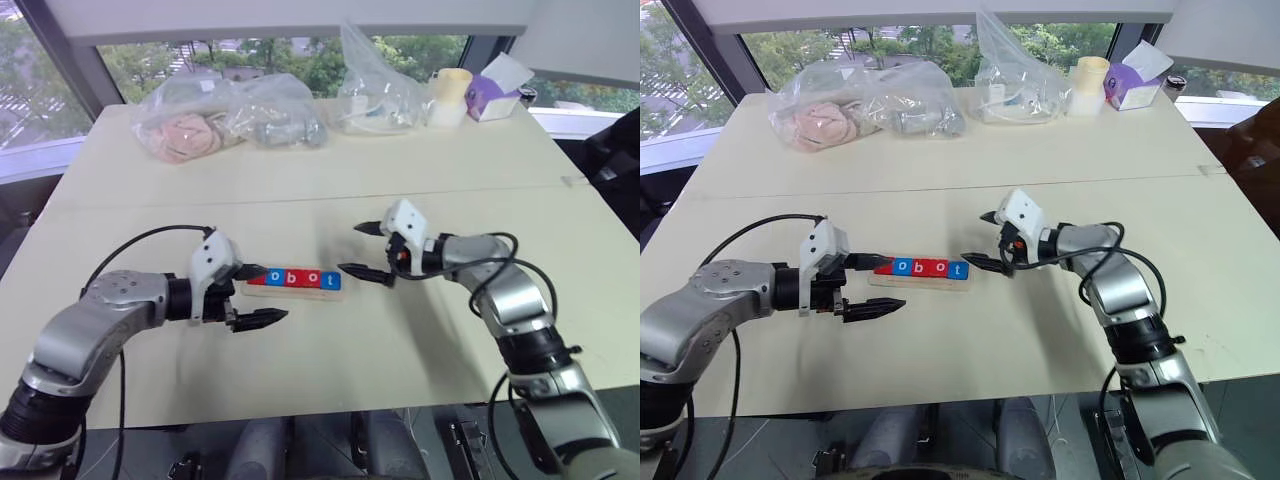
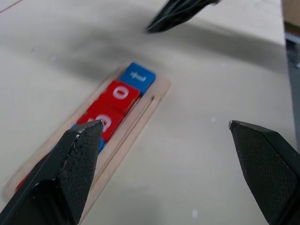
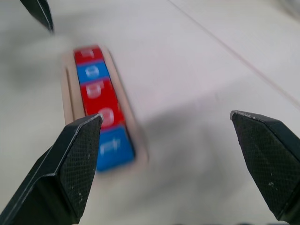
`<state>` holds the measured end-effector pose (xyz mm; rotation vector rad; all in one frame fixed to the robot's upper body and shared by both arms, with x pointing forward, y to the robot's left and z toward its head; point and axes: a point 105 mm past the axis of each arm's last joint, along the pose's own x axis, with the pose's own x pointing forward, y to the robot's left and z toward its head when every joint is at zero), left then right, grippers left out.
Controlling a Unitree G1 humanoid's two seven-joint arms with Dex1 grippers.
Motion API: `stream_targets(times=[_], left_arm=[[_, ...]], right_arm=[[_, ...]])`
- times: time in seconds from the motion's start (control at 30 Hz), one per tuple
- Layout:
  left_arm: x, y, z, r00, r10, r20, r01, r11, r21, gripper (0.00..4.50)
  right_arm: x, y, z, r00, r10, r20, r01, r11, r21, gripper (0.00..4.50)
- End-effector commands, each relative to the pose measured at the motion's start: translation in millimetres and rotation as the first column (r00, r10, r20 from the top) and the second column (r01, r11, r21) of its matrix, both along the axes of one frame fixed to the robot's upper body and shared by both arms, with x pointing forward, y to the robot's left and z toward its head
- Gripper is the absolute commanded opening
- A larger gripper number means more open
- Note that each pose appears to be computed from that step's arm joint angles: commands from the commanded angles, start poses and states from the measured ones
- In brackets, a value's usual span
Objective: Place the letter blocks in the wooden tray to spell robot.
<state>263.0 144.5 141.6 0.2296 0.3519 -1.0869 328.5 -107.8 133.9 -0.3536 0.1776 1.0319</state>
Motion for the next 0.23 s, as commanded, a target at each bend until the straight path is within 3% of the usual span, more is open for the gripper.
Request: stream_targets(times=[0.03, 0.23], left_arm=[[3, 15, 12, 0.997, 0.066, 0.045, -0.066, 0.998, -0.021, 4.5], [-7, 46, 0, 0.975, 0.221, -0.004, -0.221, 0.974, -0.051, 4.5]], right_arm=[[-13, -4, 17, 0.999, -0.029, 0.035, 0.028, 0.999, 0.044, 4.48], [-55, -27, 12, 0.983, -0.124, -0.136, 0.144, 0.978, 0.15, 4.48]])
